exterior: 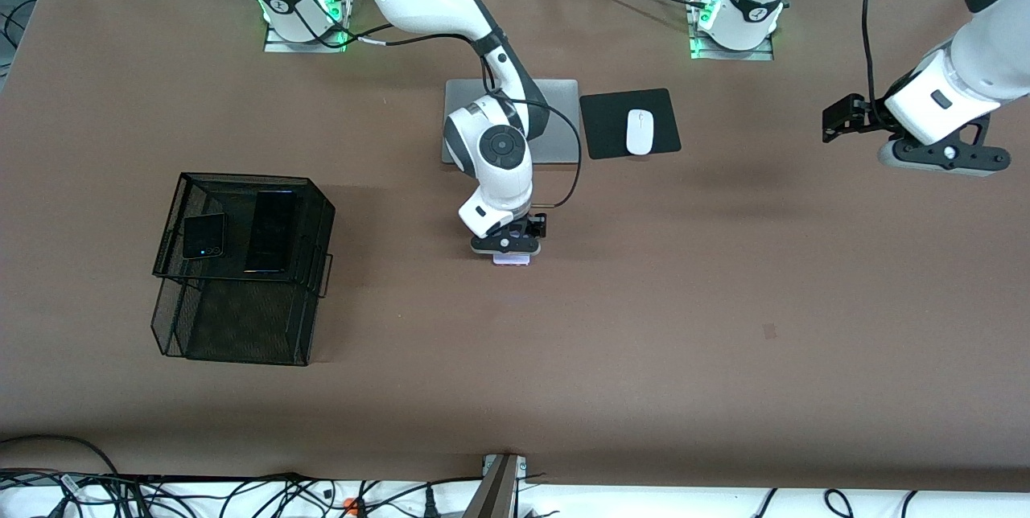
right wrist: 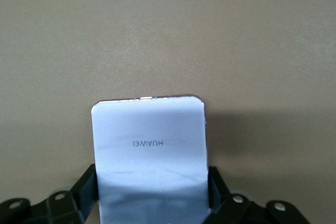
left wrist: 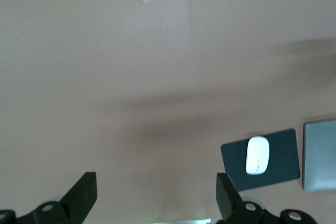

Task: Place phones with both arms
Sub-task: 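Carry the white phone with the right gripper into the basket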

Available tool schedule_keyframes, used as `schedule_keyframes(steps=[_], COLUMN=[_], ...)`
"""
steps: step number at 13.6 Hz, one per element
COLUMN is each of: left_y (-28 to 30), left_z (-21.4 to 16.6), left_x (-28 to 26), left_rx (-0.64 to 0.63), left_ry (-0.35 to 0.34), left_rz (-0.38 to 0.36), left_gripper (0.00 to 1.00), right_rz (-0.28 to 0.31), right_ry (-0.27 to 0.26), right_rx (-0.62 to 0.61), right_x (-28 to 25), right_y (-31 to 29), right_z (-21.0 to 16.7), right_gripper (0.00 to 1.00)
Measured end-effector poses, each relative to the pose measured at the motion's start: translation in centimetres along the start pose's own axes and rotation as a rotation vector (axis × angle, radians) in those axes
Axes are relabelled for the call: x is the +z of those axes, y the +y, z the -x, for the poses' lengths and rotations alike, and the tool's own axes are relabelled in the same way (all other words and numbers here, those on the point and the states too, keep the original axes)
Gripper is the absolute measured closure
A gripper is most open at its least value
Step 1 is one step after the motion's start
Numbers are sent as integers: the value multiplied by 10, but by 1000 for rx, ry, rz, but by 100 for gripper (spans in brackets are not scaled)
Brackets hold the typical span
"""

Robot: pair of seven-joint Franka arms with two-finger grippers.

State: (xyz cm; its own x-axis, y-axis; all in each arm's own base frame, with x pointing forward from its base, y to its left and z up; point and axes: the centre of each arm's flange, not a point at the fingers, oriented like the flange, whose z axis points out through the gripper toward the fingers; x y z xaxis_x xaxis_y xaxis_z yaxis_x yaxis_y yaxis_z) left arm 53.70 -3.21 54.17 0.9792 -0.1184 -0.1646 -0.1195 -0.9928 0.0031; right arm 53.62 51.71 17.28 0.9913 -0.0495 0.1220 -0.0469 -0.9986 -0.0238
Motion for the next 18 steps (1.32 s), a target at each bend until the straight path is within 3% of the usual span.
schedule_keyframes(steps=[3, 5, 7, 9, 11, 14, 18], left_y=[-2, -3, -9, -23, -39, -48, -57], left_z=[-8, -11, -12, -14, -14, -32, -64], left_x=[17, 20, 0, -24, -44, -46, -29], left_rx=[8, 8, -2, -27, -55, -68, -69], left_ry=[-45, -49, 0, 68, 116, 127, 113], left_rz=[10, 11, 9, 8, 7, 8, -16], left_gripper=[0, 0, 0, 0, 0, 0, 0], right_rz=[15, 32, 34, 32, 32, 34, 48], right_ry=[-31, -74, -124, -163, -184, -190, -179], right_rx=[6, 37, 73, 80, 61, -1, -107], right_x=[-26, -84, -164, -228, -258, -260, -252], right_y=[-1, 12, 48, 105, 180, 300, 449], right_z=[-8, -30, -59, -89, -125, -178, -221], right_gripper=[15, 15, 15, 15, 15, 15, 15])
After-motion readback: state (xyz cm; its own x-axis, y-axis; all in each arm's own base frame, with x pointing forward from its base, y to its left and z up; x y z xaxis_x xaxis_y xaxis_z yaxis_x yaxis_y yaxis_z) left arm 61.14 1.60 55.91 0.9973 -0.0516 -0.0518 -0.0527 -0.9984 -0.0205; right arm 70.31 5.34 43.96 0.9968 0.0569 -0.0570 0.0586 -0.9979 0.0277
